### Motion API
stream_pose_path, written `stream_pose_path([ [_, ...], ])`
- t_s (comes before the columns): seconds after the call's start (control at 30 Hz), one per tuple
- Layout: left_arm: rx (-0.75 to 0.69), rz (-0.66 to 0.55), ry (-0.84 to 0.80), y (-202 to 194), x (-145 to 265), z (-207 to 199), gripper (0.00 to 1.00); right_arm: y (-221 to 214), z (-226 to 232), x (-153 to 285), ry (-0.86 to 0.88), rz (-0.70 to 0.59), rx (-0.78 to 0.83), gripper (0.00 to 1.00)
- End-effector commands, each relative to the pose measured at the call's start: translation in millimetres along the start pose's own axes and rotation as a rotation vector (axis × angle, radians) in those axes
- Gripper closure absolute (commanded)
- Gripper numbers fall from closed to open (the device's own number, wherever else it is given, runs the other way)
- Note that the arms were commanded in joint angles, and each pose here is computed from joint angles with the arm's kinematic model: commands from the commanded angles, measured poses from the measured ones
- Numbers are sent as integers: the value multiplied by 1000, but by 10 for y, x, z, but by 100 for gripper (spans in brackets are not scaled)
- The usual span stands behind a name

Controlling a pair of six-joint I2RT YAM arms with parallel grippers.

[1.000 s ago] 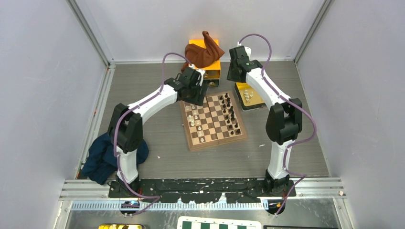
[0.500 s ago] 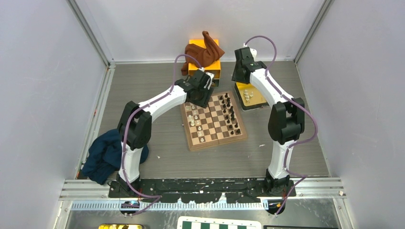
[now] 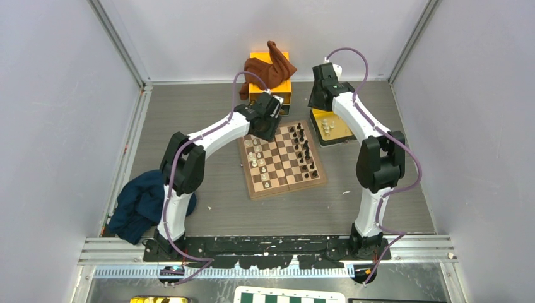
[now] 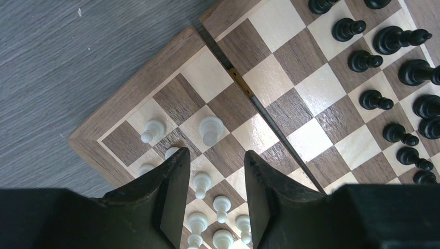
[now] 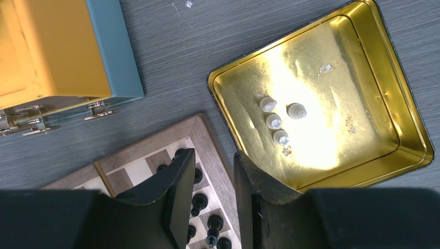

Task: Set up the chess pieces on the board
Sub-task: Pick up the chess piece from the chessboard.

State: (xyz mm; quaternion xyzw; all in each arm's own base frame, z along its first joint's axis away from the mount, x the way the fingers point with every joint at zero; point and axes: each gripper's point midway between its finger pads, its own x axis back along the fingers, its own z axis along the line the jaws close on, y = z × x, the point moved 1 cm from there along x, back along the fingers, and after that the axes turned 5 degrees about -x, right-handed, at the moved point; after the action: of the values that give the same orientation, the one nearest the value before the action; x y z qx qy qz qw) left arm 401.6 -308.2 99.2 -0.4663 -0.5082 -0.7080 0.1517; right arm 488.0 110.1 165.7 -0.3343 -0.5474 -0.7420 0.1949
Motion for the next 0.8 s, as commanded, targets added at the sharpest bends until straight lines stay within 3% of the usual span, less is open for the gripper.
stream_pose_path([
  [0.0, -9, -63, 26, 229, 57, 30, 56, 292, 55, 265, 51, -94, -38, 61],
  [0.77, -11, -50, 32, 227, -47, 25, 64, 279, 8, 245, 51, -89, -44, 61],
])
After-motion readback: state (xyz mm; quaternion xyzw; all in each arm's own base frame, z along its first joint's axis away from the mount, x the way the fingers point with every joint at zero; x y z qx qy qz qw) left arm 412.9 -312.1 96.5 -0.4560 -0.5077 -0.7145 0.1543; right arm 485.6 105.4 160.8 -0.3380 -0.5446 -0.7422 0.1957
